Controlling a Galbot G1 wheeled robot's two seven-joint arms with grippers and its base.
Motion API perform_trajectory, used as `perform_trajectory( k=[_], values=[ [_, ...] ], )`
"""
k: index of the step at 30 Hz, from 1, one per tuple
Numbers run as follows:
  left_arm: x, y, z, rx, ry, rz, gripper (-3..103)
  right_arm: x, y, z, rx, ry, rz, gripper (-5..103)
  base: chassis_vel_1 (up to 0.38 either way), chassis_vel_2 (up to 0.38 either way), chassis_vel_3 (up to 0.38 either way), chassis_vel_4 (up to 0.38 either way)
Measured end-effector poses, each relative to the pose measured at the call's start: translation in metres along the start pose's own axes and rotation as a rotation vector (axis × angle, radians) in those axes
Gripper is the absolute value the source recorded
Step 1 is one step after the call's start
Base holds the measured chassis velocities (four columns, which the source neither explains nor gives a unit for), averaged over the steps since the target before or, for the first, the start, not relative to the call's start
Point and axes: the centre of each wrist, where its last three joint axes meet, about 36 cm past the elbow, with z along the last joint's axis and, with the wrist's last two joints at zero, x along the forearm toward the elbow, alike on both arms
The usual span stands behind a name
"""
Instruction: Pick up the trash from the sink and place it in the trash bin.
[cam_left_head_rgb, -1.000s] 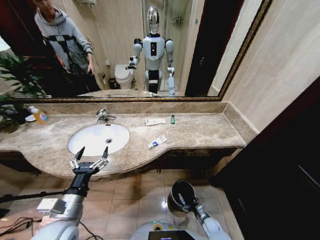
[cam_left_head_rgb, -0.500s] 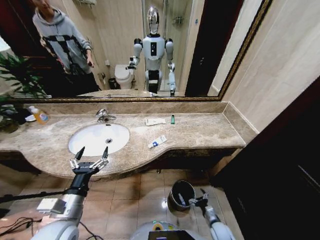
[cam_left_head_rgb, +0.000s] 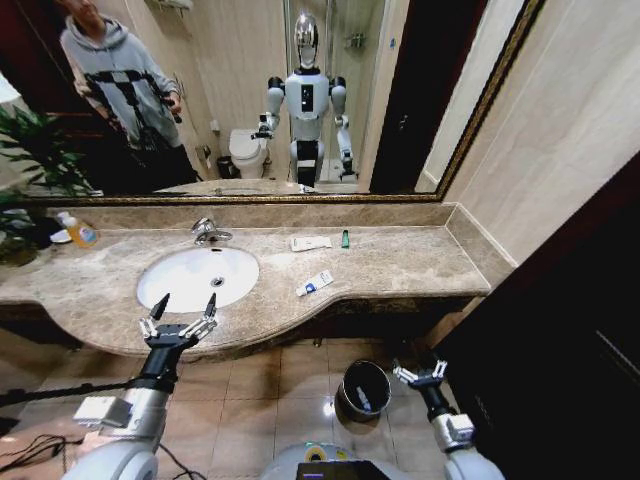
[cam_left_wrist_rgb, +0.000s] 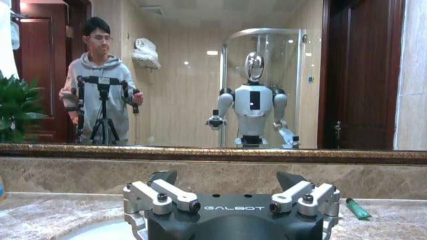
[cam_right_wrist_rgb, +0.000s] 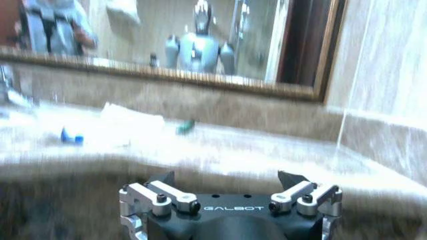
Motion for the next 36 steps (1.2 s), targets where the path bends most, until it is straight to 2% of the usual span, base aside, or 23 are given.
perform_trajectory(
  k=[6, 9, 12, 13, 16, 25, 28, 33, 36],
  values=[
    [0.000, 0.000, 0.000, 0.000, 0.000, 0.000, 100, -0.027, -0.005, -0.039, -0.005, -0.104, -0.037, 100, 0.000, 0.000, 0.000, 0.000],
    [0.000, 0.000, 0.000, 0.000, 0.000, 0.000, 100, -0.040, -0.002, -0.061, -0.013, -0.139, -0.091, 100, 0.000, 0.000, 0.000, 0.000],
    [0.000, 0.000, 0.000, 0.000, 0.000, 0.000, 100, -0.054, 0.013, -0.084, -0.014, -0.175, -0.201, 100, 0.000, 0.000, 0.000, 0.000],
    [0.000, 0.000, 0.000, 0.000, 0.000, 0.000, 100, -0.054, 0.013, -0.084, -0.014, -0.175, -0.201, 100, 0.000, 0.000, 0.000, 0.000],
    [0.000, 0.000, 0.000, 0.000, 0.000, 0.000, 100, -0.075, 0.026, -0.087, 0.008, -0.185, -0.321, 100, 0.000, 0.000, 0.000, 0.000],
    [0.000, 0.000, 0.000, 0.000, 0.000, 0.000, 100, -0.113, 0.046, -0.061, 0.039, -0.161, -0.472, 100, 0.000, 0.000, 0.000, 0.000],
    [0.000, 0.000, 0.000, 0.000, 0.000, 0.000, 100, -0.134, 0.062, -0.060, 0.043, -0.146, -0.542, 100, 0.000, 0.000, 0.000, 0.000],
    [0.000, 0.000, 0.000, 0.000, 0.000, 0.000, 100, -0.154, 0.081, -0.064, 0.033, -0.140, -0.583, 100, 0.000, 0.000, 0.000, 0.000],
    [0.000, 0.000, 0.000, 0.000, 0.000, 0.000, 100, -0.168, 0.103, -0.066, 0.012, -0.108, -0.597, 100, 0.000, 0.000, 0.000, 0.000]
  ],
)
